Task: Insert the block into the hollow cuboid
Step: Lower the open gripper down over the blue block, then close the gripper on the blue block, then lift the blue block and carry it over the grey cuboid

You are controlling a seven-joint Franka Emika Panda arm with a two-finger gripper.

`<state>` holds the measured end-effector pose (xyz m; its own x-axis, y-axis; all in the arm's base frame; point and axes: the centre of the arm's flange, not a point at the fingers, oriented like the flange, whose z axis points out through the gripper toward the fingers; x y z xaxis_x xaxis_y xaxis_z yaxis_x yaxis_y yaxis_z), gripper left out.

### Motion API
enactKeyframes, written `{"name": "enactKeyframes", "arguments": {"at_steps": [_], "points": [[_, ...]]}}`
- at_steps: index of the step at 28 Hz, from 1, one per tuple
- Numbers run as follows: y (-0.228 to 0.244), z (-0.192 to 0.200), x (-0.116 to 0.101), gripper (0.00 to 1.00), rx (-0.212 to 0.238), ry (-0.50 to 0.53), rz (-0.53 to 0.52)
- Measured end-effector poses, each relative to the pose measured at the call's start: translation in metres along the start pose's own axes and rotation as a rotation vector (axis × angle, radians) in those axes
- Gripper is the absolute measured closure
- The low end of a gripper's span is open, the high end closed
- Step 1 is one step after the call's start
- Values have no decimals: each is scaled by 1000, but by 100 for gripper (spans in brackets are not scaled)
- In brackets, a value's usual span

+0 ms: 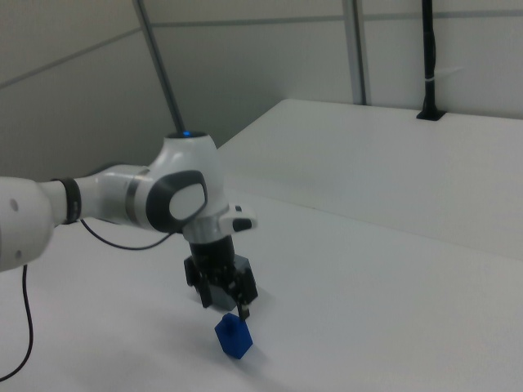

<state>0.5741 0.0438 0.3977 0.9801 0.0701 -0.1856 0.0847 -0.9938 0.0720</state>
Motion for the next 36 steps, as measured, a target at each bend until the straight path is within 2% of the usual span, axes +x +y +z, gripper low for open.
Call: {"name": "enactKeyframes", "arguments": {"at_steps": [6, 14, 17, 22, 23, 26, 32, 36], "points": [[-5, 40, 13, 0, -14, -35, -7], [-11, 56, 19, 0, -18, -41, -12], [-14, 54, 19, 15, -18, -38, -10], [-17, 50, 18, 32, -16, -31, -12], [-17, 49, 18, 39, -16, -29, -13], [-17, 47, 17, 47, -15, -25, -14], [-28, 34, 14, 48, -14, -27, -32], [-31, -4, 12, 48, -14, -30, -37]]}}
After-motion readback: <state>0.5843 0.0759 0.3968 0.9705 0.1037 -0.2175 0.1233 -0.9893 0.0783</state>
